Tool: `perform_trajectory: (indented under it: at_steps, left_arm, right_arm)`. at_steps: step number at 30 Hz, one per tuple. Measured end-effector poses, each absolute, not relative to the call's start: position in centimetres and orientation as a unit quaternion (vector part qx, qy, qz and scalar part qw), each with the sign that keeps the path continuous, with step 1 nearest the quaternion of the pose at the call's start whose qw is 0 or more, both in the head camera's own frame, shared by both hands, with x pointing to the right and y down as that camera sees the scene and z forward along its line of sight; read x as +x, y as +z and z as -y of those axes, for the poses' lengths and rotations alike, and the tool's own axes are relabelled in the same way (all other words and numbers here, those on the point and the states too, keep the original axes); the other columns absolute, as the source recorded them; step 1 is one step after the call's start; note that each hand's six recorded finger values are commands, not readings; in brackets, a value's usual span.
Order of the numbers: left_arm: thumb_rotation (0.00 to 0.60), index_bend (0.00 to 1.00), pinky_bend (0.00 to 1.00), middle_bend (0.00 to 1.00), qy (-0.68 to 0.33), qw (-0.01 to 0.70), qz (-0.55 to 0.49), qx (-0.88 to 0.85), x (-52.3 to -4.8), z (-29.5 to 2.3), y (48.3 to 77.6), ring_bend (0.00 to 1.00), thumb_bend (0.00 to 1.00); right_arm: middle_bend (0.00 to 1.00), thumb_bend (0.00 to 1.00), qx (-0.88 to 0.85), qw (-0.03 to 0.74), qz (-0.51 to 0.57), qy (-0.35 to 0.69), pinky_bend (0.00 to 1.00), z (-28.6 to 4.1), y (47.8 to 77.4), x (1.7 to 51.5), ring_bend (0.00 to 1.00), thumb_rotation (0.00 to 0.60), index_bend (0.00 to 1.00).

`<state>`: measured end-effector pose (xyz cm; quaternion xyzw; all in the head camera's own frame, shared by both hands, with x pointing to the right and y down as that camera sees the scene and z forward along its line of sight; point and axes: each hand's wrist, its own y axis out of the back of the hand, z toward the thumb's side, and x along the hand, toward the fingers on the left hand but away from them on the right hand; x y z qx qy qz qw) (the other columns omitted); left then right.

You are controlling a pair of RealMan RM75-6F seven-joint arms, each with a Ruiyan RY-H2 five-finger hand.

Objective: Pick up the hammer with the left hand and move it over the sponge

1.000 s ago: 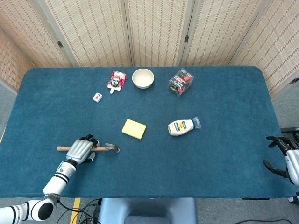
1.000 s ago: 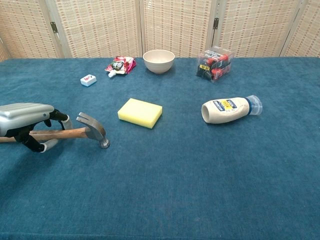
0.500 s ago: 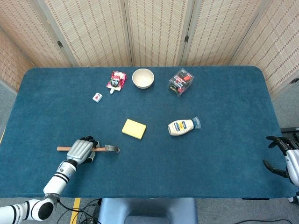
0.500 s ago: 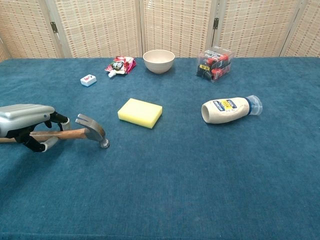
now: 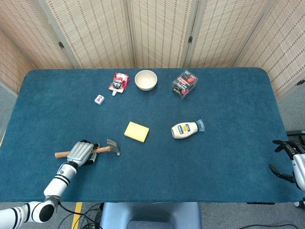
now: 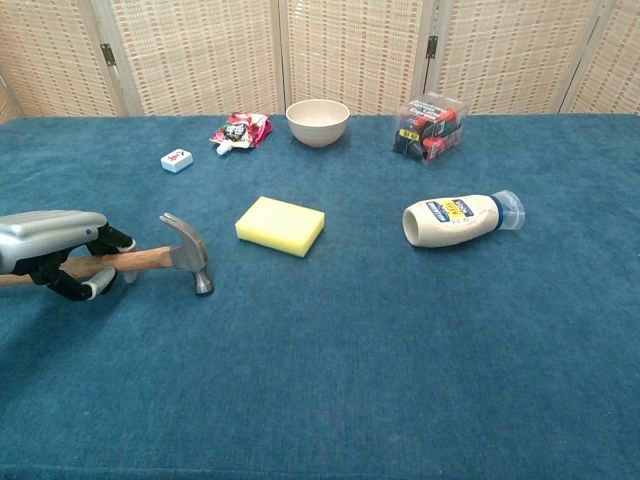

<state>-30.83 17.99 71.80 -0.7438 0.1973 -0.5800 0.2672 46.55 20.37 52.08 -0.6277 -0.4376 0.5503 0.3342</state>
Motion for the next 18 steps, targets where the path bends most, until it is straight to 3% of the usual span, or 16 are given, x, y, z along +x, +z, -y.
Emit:
perform_trajectory:
  at_steps: [6,15,18]
  left_arm:
    - [0.600,0.67,0.47,0.72,-0.565,0.255,-0.225,-0.752,-31.1,-17.0,71.3,0.54,0.69]
    - [0.600,0.76,0.80,0.83,-0.500,0.208,-0.300,-0.785,-31.1,-15.0,69.6,0.67,0.72]
    - [0.600,0.78,0.84,0.87,-0.465,0.206,-0.317,-0.800,-30.6,-14.2,68.8,0.70,0.72]
  right_arm:
    - [0.44,0.14,-0.627,0.334,0.439,0.551,0.27,-20.4,52.1,46.6,0.23,0.600,0.28]
    - [0.45,0.14,-0.629,0.332,0.436,0.551,0.27,-20.4,52.3,46.4,0.23,0.600,0.28]
    - [0.45,0.14,-0.630,0.333,0.435,0.551,0.27,-20.4,52.2,46.3,0.23,0.600,0.28]
